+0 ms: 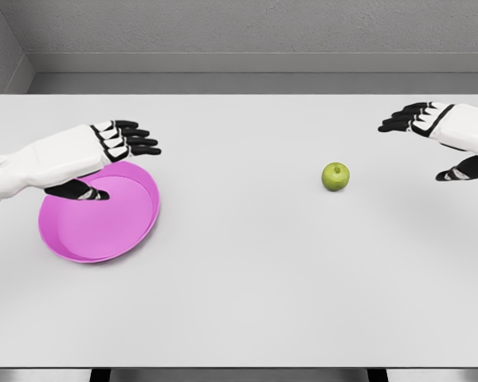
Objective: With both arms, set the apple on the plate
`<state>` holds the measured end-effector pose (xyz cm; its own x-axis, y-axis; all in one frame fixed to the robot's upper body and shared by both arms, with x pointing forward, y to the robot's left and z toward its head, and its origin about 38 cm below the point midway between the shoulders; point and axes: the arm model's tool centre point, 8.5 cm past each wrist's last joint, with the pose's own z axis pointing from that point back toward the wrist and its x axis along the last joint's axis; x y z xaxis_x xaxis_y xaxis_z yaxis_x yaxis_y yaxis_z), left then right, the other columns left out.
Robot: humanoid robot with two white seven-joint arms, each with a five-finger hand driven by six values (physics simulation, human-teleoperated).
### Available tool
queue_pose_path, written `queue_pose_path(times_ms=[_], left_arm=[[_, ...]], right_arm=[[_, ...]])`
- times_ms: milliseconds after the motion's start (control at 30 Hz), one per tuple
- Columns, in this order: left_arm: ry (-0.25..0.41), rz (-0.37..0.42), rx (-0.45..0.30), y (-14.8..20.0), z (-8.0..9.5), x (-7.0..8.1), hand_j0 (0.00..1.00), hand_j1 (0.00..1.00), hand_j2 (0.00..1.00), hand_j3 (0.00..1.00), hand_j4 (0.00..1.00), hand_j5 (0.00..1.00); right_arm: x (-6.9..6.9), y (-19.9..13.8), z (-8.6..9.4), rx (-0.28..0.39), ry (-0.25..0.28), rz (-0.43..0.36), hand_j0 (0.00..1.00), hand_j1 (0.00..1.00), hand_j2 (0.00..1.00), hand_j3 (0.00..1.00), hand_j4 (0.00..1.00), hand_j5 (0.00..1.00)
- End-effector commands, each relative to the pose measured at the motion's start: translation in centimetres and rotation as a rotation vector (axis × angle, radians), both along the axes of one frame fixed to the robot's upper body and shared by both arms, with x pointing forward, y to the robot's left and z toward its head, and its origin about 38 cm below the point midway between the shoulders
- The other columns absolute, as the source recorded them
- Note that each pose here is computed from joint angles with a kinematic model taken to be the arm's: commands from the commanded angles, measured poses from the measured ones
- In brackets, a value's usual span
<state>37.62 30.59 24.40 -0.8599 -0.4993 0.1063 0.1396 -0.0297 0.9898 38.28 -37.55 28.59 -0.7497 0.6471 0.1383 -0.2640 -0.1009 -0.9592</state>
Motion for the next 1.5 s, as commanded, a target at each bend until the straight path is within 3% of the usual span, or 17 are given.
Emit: queue_pose_path(times_ms=[0, 200, 333, 433, 500, 600, 733, 900, 1133, 1467], left_arm=[[0.011, -0.005, 0.001, -0.2, -0.2, 0.0, 1.0, 1.0, 1.0, 1.0, 1.0, 1.0], [0.016, -0.009, 0.013, -0.3, -0.2, 0.0, 1.0, 1.0, 1.0, 1.0, 1.0, 1.0], [0.03, -0.019, 0.064, -0.6, -0.1, 0.3, 1.0, 1.0, 1.0, 1.0, 1.0, 1.0], [0.04, -0.016, 0.151, -0.1, 0.7, 0.5, 1.0, 1.0, 1.0, 1.0, 1.0, 1.0], [0.057, -0.043, 0.194, -0.7, 0.6, 0.1, 1.0, 1.0, 1.0, 1.0, 1.0, 1.0], [0.05, -0.042, 0.194, -0.7, 0.8, 0.2, 1.0, 1.0, 1.0, 1.0, 1.0, 1.0], [0.052, -0.04, 0.196, -0.6, 0.8, 0.1, 1.0, 1.0, 1.0, 1.0, 1.0, 1.0], [0.036, -0.025, 0.192, -0.1, 1.4, 0.3, 1.0, 1.0, 1.0, 1.0, 1.0, 1.0], [0.035, -0.02, 0.196, 0.0, 1.5, 0.3, 1.0, 1.0, 1.0, 1.0, 1.0, 1.0], [0.036, -0.018, 0.195, 0.1, 1.5, 0.4, 1.0, 1.0, 1.0, 1.0, 1.0, 1.0]], right_arm=[[-0.1, 0.3, 0.2, 0.004, -0.002, 0.008, 1.0, 1.0, 1.0, 1.0, 1.0, 1.0], [-0.2, 0.6, 0.3, 0.01, -0.005, 0.017, 1.0, 1.0, 1.0, 1.0, 1.0, 1.0], [-0.4, 0.9, -0.6, 0.03, 0.043, 0.028, 1.0, 1.0, 1.0, 1.0, 1.0, 1.0], [-0.5, 1.4, -1.0, 0.021, 0.061, 0.045, 1.0, 1.0, 1.0, 1.0, 1.0, 1.0], [-0.7, 2.7, -2.9, 0.09, 0.159, 0.08, 1.0, 1.0, 1.0, 1.0, 1.0, 1.0], [-0.1, 4.8, -5.2, 0.125, 0.259, 0.139, 1.0, 1.0, 1.0, 1.0, 1.0, 1.0], [1.6, 6.3, -6.8, 0.239, 0.283, 0.131, 1.0, 1.0, 1.0, 1.0, 1.0, 1.0], [3.5, 4.8, -6.2, 0.255, 0.264, 0.069, 1.0, 1.0, 1.0, 1.0, 1.0, 1.0], [5.5, 2.2, -8.7, 0.296, 0.314, -0.055, 1.0, 1.0, 1.0, 1.0, 1.0, 1.0], [6.2, 5.3, -10.0, 0.296, 0.314, -0.012, 1.0, 1.0, 1.0, 1.0, 1.0, 1.0]])
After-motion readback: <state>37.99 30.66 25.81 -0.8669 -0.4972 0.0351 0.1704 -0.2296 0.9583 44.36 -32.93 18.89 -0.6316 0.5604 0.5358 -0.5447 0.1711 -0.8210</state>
